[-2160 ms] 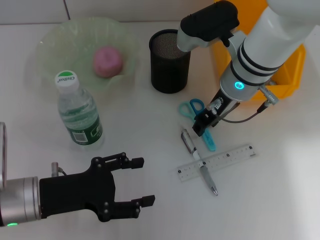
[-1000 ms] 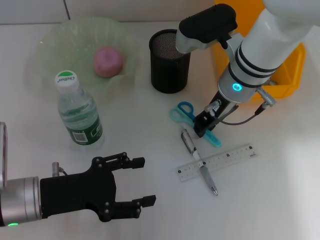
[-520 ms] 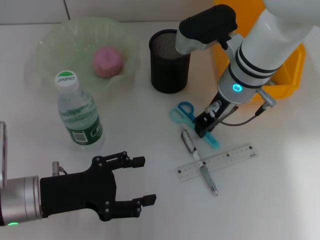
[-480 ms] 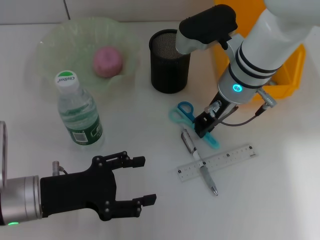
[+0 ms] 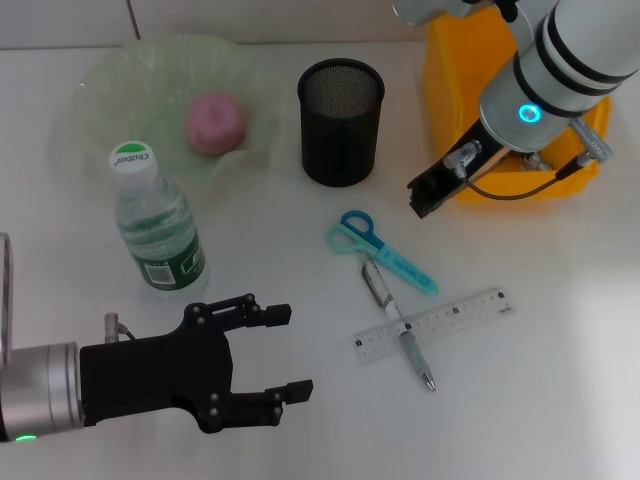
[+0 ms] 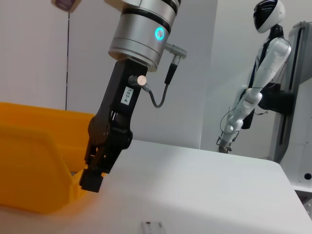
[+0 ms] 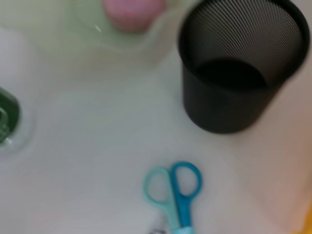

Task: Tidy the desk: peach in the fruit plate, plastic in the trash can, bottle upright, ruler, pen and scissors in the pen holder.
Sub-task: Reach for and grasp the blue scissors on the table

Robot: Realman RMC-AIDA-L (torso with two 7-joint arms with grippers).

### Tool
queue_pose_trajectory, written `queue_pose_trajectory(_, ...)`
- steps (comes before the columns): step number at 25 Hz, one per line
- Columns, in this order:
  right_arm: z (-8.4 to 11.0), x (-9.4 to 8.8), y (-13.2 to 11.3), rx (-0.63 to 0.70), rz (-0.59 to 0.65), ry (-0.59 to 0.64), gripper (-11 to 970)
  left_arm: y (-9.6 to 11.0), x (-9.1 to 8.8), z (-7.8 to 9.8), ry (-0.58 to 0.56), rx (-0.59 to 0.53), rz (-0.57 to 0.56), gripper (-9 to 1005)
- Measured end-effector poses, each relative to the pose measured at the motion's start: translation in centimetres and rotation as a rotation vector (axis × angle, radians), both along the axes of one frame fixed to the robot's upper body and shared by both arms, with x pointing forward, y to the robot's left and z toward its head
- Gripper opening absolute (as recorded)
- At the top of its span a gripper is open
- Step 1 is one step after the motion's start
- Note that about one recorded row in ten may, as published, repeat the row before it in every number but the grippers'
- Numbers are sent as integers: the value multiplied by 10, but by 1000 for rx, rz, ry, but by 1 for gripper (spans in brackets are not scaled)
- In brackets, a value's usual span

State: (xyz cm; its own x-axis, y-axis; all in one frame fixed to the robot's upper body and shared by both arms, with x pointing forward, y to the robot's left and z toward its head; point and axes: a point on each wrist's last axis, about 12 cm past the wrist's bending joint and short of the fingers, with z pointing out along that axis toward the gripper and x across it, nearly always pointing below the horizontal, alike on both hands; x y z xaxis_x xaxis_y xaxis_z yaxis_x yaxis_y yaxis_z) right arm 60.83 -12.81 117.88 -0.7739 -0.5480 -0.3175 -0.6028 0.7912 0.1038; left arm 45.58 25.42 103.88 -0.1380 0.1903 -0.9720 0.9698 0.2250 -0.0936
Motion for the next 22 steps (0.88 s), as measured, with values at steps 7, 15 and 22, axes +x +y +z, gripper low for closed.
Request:
queue_pose_trajectory(7, -22, -3, 6, -106, 77, 10, 147, -1, 1, 0, -2, 0, -1, 800)
queue_pose_trajectory(15, -30, -9, 15, -139, 133, -10, 292, -4, 3, 1, -1, 2, -8, 800)
queue_pose_trajectory(22, -35, -13, 24, -130, 165, -12, 342, -3, 2, 0, 3, 2, -6, 800)
